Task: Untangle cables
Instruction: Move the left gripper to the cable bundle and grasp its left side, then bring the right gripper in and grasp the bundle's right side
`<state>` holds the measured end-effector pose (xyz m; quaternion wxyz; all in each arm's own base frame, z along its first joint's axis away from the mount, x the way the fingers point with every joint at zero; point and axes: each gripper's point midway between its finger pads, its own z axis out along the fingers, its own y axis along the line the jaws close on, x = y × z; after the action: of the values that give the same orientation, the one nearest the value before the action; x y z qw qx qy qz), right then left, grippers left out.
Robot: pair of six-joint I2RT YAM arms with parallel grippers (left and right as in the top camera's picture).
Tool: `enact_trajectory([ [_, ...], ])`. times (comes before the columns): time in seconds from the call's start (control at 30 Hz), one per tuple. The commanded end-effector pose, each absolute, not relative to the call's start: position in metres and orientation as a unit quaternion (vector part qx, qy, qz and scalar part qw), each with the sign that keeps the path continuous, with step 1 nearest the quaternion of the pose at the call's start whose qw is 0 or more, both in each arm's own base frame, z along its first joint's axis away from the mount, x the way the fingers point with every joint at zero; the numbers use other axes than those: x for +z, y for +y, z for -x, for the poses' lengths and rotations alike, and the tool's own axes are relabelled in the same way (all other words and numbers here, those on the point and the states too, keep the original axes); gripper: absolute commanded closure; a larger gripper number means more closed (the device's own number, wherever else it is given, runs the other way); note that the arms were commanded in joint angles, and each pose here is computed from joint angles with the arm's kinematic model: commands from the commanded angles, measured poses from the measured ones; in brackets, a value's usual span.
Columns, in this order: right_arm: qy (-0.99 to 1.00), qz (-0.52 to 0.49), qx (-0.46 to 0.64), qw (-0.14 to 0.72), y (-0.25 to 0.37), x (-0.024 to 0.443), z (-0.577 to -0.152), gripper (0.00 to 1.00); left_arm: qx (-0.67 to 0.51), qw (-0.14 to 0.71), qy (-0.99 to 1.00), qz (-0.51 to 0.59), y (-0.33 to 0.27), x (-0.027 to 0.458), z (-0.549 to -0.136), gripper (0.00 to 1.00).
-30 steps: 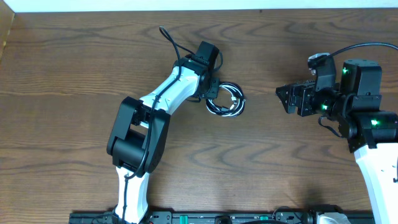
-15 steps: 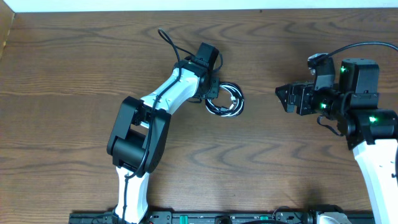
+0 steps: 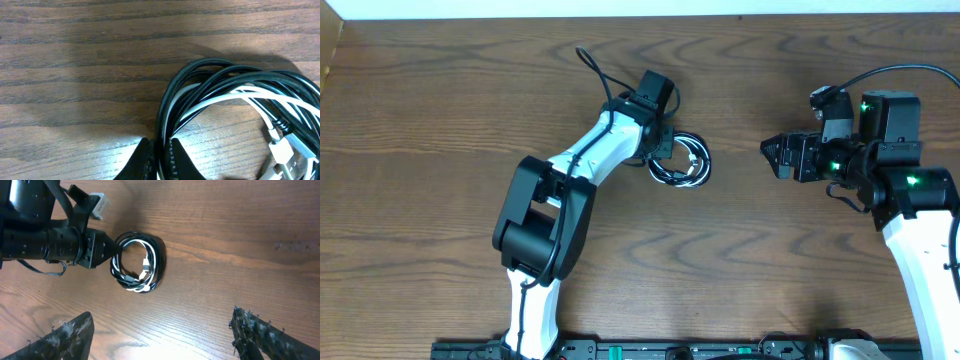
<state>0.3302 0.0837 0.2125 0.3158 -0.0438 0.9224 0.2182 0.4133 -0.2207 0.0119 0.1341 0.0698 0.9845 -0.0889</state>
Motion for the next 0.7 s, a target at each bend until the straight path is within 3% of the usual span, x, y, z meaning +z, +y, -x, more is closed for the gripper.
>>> enact_trajectory([
  [0.0, 0.923, 0.035, 0.221, 0.312, 0.084, 0.213, -0.332, 0.16, -0.075, 0.1, 0.989, -0.078, -0.221, -0.01, -0.391, 0.92],
  [0.17, 0.926, 0.002, 0.232, 0.299, 0.085, 0.207, -0.336, 0.16, -0.113, 0.116, 0.983, -0.09, -0.235, 0.015, -0.395, 0.93],
  [0.47, 0.927, -0.02, 0.254, 0.274, 0.104, 0.189, -0.351, 0.18, -0.276, 0.199, 0.932, -0.124, -0.271, 0.15, -0.388, 0.93],
  [0.67, 0.925, -0.001, 0.268, 0.268, 0.126, 0.181, -0.359, 0.18, -0.309, 0.216, 0.916, -0.137, -0.271, 0.195, -0.369, 0.93],
])
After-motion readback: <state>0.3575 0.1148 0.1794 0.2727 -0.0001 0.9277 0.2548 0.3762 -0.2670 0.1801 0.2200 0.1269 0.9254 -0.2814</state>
